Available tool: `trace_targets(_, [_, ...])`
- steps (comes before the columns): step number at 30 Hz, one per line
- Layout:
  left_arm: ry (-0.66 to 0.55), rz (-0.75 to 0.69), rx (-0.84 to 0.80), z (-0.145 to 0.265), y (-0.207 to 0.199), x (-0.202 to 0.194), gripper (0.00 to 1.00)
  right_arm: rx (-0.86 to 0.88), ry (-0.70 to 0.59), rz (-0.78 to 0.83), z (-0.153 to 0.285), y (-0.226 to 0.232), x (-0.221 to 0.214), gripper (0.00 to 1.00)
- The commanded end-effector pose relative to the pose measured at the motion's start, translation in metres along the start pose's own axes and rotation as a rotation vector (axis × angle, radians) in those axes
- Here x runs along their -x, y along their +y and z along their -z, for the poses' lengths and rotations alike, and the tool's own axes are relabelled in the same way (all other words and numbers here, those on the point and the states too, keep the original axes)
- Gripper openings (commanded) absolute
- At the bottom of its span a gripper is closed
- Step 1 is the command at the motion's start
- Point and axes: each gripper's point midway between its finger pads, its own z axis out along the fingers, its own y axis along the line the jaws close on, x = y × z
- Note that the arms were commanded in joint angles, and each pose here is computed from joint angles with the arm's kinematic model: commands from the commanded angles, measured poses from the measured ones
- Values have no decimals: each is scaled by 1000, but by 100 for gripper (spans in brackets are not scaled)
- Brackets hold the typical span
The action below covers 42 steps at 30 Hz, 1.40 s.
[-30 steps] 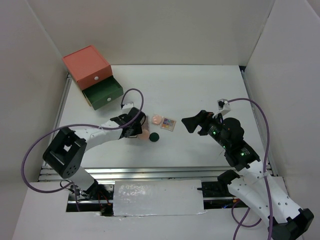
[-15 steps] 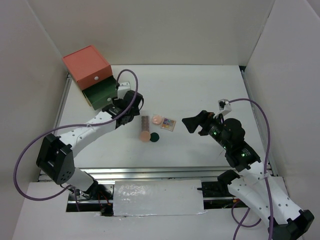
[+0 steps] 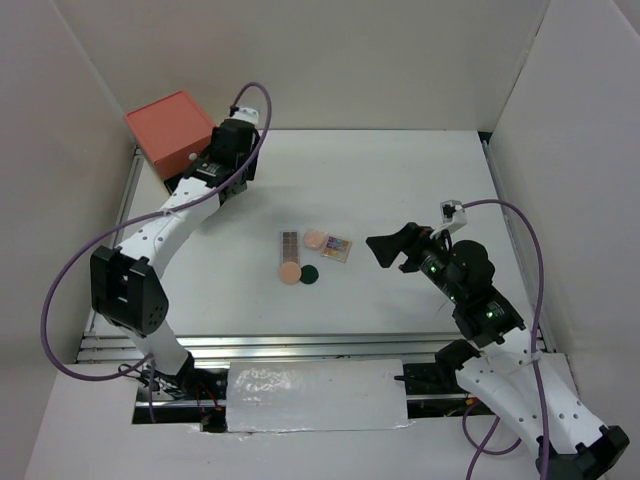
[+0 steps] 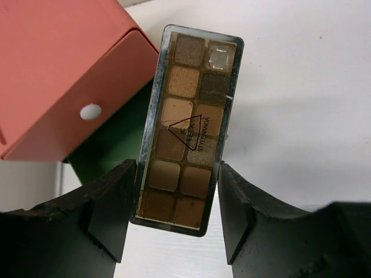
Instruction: Organize the makeup
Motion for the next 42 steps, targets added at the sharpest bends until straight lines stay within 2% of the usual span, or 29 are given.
trace_targets(1, [-134,-243,24,6,15,37,0,48,-36,6,3,8,7,100])
trace_targets(2, [-124,-274,107,3,30,26,0,52,-39,7,4,9,8,100])
trace_targets(6, [-219,-304,216,25,64,45,0,87,-52,3,9,16,9,100])
trace_targets(9, [-279,-345,196,29,75,44,0,116,-42,-3,10,20,7,100])
trace_targets(12, [-286,-361,216,21,84,36,0,124,-35,-2,12,23,7,100])
trace_targets(17, [-243,-355,224,-12,99,15,0,124,-65,2,19,24,12,100])
trace_targets(20, [-218,-339,161,-22,92,5,1,130,-69,6,22,25,13,100])
trace_targets(26, [-205,-328,201,-30,94,-9,13,139,-55,4,20,26,10,100])
trace_targets(33, [-199,-327,214,-35,93,-26,22,138,-71,4,23,26,14,100])
trace_targets(38, [-188,-311,226,-40,93,-32,46,135,-70,5,24,26,13,100])
trace_targets(42, [-169,-312,220,-45,91,-40,56,137,-86,8,27,27,16,100])
